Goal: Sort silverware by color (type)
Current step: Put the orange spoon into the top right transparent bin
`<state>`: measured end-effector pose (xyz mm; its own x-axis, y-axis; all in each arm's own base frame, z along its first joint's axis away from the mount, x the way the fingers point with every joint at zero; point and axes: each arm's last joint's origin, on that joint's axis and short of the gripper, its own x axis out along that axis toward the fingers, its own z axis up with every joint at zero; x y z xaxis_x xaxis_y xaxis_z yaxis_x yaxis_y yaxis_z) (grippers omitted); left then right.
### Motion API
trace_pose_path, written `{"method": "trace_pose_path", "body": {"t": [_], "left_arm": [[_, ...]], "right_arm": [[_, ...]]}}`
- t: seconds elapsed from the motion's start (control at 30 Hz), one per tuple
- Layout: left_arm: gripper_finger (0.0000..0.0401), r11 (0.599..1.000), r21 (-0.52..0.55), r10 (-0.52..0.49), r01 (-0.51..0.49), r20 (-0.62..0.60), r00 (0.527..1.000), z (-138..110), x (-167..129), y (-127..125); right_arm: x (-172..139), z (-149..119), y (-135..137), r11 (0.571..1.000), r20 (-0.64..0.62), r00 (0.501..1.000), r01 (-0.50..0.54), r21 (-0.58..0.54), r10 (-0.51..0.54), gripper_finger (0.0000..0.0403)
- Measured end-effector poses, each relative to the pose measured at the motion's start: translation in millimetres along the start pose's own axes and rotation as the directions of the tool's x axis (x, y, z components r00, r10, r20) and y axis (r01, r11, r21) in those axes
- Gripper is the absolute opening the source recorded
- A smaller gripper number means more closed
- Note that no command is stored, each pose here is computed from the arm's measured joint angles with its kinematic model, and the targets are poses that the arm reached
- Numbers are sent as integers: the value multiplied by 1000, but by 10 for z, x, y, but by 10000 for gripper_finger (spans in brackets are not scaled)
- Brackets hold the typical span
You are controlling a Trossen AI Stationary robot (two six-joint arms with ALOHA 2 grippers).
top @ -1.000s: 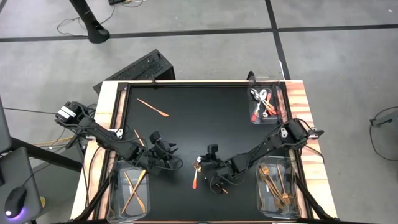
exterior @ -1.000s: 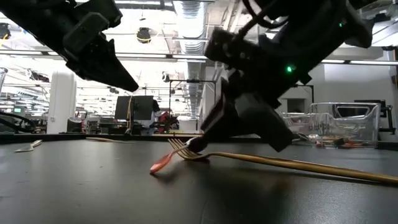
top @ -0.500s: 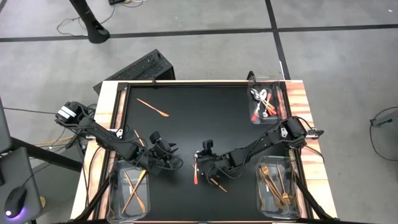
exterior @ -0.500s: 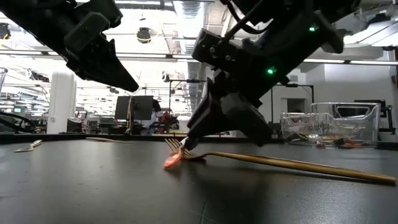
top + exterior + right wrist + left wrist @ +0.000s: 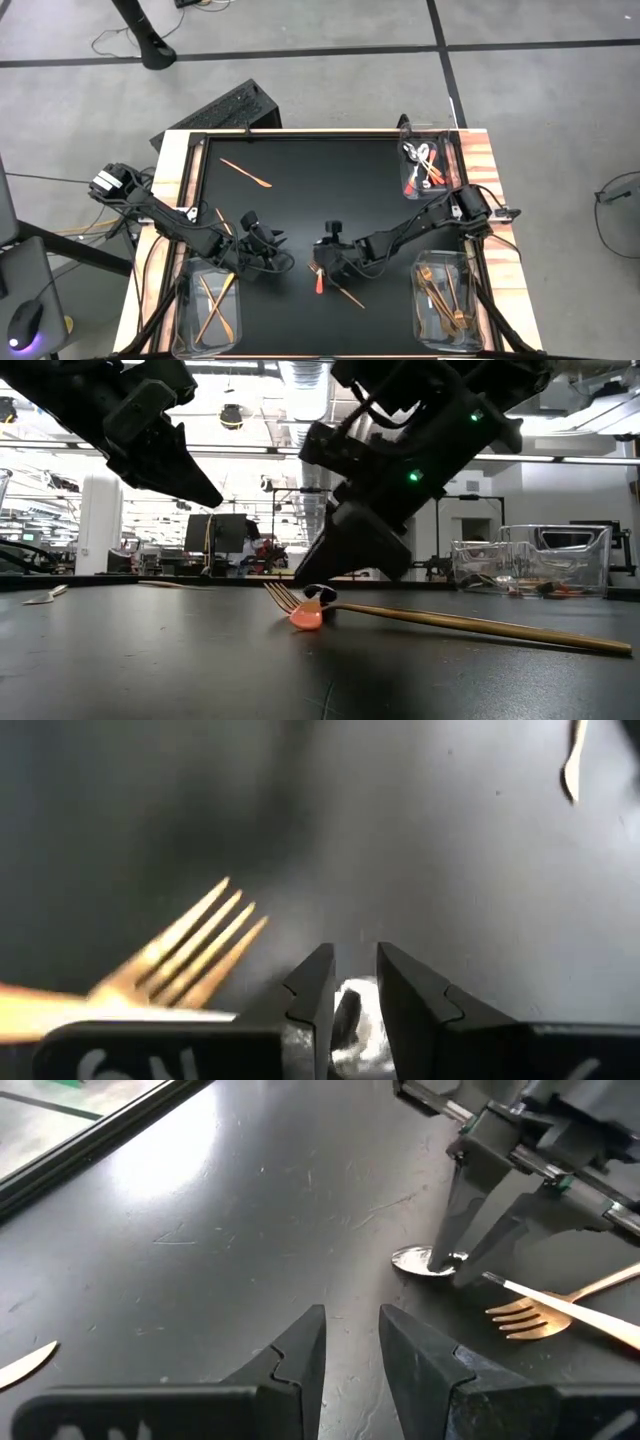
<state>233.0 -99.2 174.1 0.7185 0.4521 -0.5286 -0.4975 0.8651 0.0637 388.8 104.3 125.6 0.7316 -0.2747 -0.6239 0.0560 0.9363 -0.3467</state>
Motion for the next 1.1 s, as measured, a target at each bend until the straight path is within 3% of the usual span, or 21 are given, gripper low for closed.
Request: {"method": "trace_pose_path", "body": {"t": [0.17, 0.27, 0.37, 0.47, 0.57, 0.63, 0.83, 1.1], "left_arm": [[87, 1000, 2, 1, -1, -1, 1000, -2, 1, 1], [87, 1000, 9, 5, -5, -7, 1000, -9, 1, 6], [87, 1000, 12, 8, -8, -9, 1000, -12, 0, 9], [87, 1000, 11, 13, -13, -5, 1000, -9, 4, 13], [87, 1000, 11, 23, -23, 2, 1000, -6, 4, 16], [87, 1000, 11, 25, -25, 4, 1000, -6, 4, 17], [87, 1000, 12, 27, -27, 4, 1000, -7, 4, 18], [87, 999, 10, 31, -31, 1, 1000, -12, 5, 22]], "right_arm": [[-92, 178, -36, 998, -12, 1000, -2, 67, 2, 98], [-153, 216, -71, 996, -122, 992, 5, 95, 7, 98], [-187, 258, -140, 980, -208, 978, 14, 198, 28, 98], [-171, 311, -220, 910, -231, 968, 4, 415, 102, 98], [-138, 339, -269, 773, -220, 950, -32, 634, 220, 98], [-135, 328, -273, 706, -230, 935, -30, 708, 271, 98], [-142, 256, -146, 662, -279, 911, 9, 750, 304, 98], [-74, 237, -121, 624, -265, 923, 36, 780, 278, 98]]}}
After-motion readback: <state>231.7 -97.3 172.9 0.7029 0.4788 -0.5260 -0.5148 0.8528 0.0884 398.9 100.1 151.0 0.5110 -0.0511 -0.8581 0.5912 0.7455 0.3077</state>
